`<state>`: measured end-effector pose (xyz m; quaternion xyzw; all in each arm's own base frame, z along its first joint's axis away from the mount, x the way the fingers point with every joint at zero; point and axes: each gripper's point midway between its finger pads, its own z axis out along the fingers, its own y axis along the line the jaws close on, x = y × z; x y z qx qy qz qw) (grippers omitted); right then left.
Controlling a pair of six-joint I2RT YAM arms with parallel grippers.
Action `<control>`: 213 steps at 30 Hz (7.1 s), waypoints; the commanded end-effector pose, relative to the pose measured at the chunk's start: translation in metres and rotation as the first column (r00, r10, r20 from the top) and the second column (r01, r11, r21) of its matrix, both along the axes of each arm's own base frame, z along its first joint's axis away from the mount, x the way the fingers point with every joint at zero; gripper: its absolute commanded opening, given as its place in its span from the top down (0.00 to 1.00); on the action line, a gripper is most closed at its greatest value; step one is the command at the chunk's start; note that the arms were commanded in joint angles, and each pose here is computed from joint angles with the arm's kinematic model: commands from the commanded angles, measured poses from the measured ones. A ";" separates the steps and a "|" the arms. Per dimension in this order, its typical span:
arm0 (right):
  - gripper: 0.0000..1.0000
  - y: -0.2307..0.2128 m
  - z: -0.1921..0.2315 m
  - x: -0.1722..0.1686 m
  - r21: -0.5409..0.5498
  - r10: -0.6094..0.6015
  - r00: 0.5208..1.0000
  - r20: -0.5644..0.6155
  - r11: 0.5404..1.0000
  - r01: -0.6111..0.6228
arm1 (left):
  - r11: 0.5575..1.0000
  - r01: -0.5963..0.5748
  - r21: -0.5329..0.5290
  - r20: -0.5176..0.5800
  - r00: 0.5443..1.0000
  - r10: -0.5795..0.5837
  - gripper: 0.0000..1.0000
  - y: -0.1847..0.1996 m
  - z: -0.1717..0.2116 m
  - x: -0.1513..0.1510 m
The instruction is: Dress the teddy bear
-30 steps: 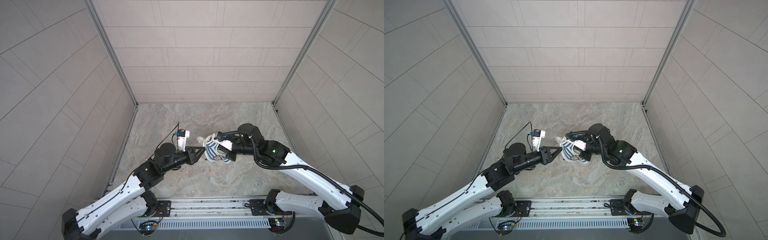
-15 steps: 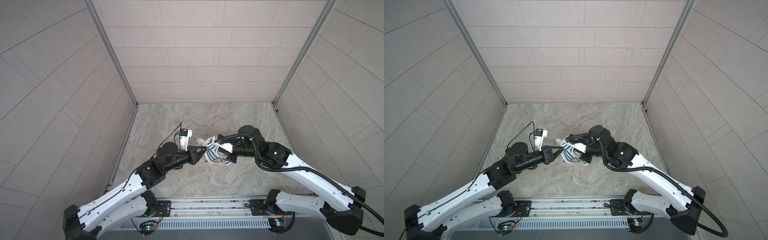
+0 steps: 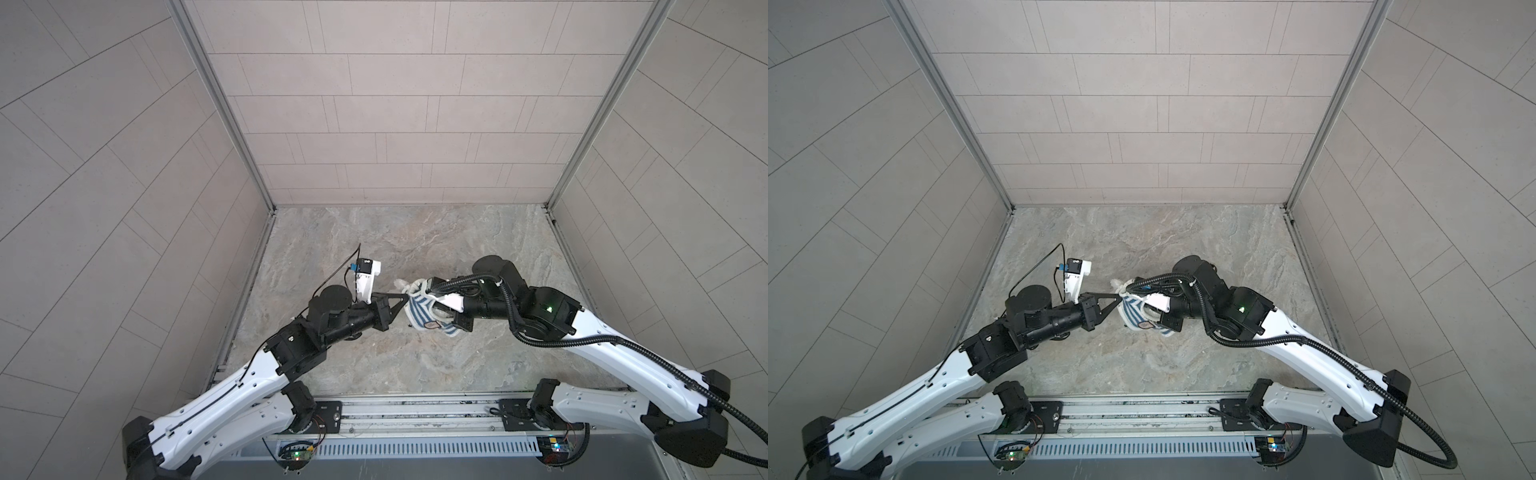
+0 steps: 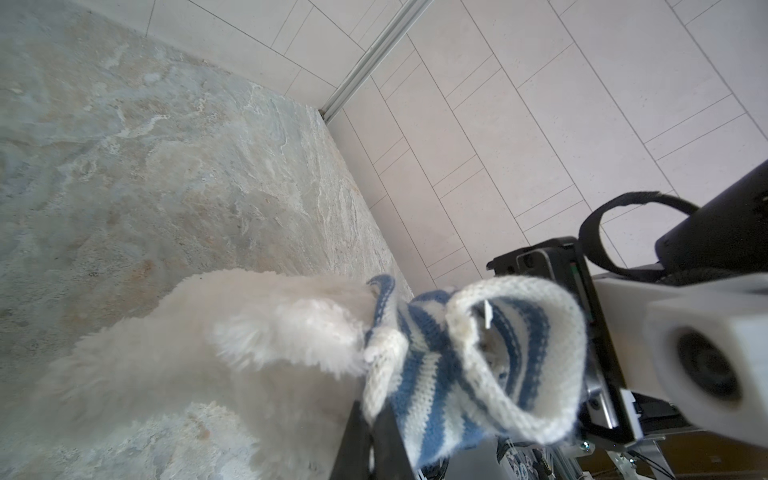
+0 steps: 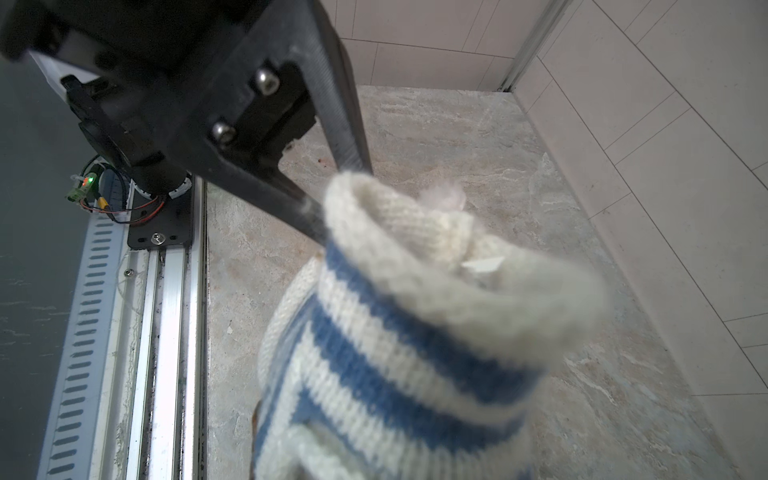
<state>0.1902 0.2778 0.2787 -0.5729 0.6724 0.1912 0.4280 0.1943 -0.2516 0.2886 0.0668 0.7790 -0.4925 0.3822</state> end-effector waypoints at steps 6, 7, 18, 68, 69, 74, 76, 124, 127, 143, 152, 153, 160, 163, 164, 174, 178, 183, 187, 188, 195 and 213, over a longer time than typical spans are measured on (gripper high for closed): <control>1.00 -0.009 -0.006 -0.014 -0.074 0.043 0.998 0.039 0.996 -0.040 | 0.993 -0.098 -0.059 -0.011 0.995 0.098 1.00 0.029 0.004 0.020; 1.00 -0.009 -0.005 -0.016 -0.071 0.047 0.998 0.047 0.997 -0.043 | 0.993 -0.100 -0.057 -0.025 0.995 0.098 1.00 0.029 0.000 0.022; 1.00 -0.013 0.030 -0.020 0.112 -0.011 0.991 0.130 0.994 -0.004 | 0.990 -0.136 0.030 -0.189 0.972 0.140 1.00 0.031 -0.090 0.035; 1.00 -0.030 0.151 -0.050 0.564 -0.086 0.974 0.209 0.824 -0.048 | 0.943 -0.006 0.334 0.077 0.997 -0.021 1.00 0.012 -0.164 0.005; 1.00 -0.030 0.152 -0.051 0.570 -0.084 0.974 0.210 0.820 -0.052 | 0.940 -0.004 0.342 0.078 0.997 -0.024 1.00 0.012 -0.167 0.005; 1.00 -0.034 0.155 -0.053 0.580 -0.088 0.973 0.213 0.813 -0.053 | 0.945 0.024 0.326 0.120 0.991 -0.067 1.00 0.002 -0.154 0.001; 1.00 -0.028 0.146 -0.053 0.538 -0.060 0.979 0.196 0.841 -0.056 | 0.954 0.048 0.295 0.206 0.972 -0.112 1.00 -0.005 -0.129 -0.011; 1.00 -0.005 0.071 -0.054 0.056 0.289 0.935 0.204 0.950 -0.306 | 0.734 0.400 0.549 0.351 0.686 -0.637 0.53 -0.046 0.045 -0.070; 1.00 -0.003 0.074 -0.054 0.077 0.286 0.935 0.212 0.948 -0.307 | 0.725 0.417 0.548 0.339 0.682 -0.648 0.57 -0.051 0.041 -0.070; 1.00 0.007 0.079 -0.044 0.118 0.249 0.948 0.198 0.954 -0.275 | 0.735 0.393 0.552 0.344 0.696 -0.630 0.80 -0.063 0.027 -0.057; 0.63 -0.018 0.083 -0.029 0.174 0.047 0.976 0.210 0.981 -0.085 | 0.831 0.180 0.526 0.430 0.787 -0.442 1.00 -0.042 0.037 -0.025; 0.54 -0.029 0.084 -0.024 0.198 -0.034 0.979 0.199 0.980 -0.006 | 0.844 0.169 0.508 0.435 0.796 -0.421 1.00 -0.040 0.039 -0.023; 0.42 -0.084 0.071 -0.015 0.435 -0.386 0.922 -0.032 0.825 0.361 | 0.928 0.089 0.362 0.441 0.860 -0.255 1.00 -0.022 0.044 -0.005; 0.42 -0.104 0.056 -0.010 0.528 -0.480 0.846 -0.232 0.668 0.524 | 0.947 0.048 0.319 0.431 0.882 -0.190 1.00 -0.015 0.046 0.002; 0.43 -0.109 0.049 -0.008 0.545 -0.493 0.811 -0.315 0.606 0.579 | 0.949 0.036 0.312 0.425 0.889 -0.174 1.00 -0.014 0.045 0.004; 0.53 -0.070 0.003 0.003 0.607 -0.237 0.714 -0.659 0.392 0.691 | 0.964 0.009 0.265 0.381 0.918 -0.113 1.00 -0.013 0.027 0.010; 0.53 -0.049 0.008 0.007 0.613 -0.184 0.724 -0.665 0.419 0.670 | 0.963 0.010 0.271 0.372 0.921 -0.115 1.00 -0.012 0.021 0.009; 0.53 -0.035 -0.004 0.015 0.578 -0.165 0.688 -0.707 0.426 0.696 | 0.965 0.022 0.262 0.377 0.918 -0.123 1.00 -0.012 0.021 0.006; 0.53 -0.029 -0.002 0.019 0.586 -0.150 0.689 -0.710 0.417 0.695 | 0.966 0.033 0.256 0.377 0.917 -0.131 1.00 -0.014 0.020 0.005; 0.54 -0.027 0.000 0.019 0.588 -0.147 0.692 -0.707 0.423 0.690 | 0.967 0.035 0.254 0.378 0.916 -0.132 1.00 -0.015 0.020 0.004; 0.68 -0.027 -0.009 0.021 0.561 -0.166 0.672 -0.722 0.427 0.709 | 0.968 0.043 0.249 0.381 0.914 -0.139 1.00 -0.016 0.020 0.002; 1.00 -0.091 -0.126 0.031 0.280 -0.567 0.472 -0.675 0.396 0.875 | 0.973 0.036 0.227 0.399 0.908 -0.126 1.00 -0.009 0.023 -0.004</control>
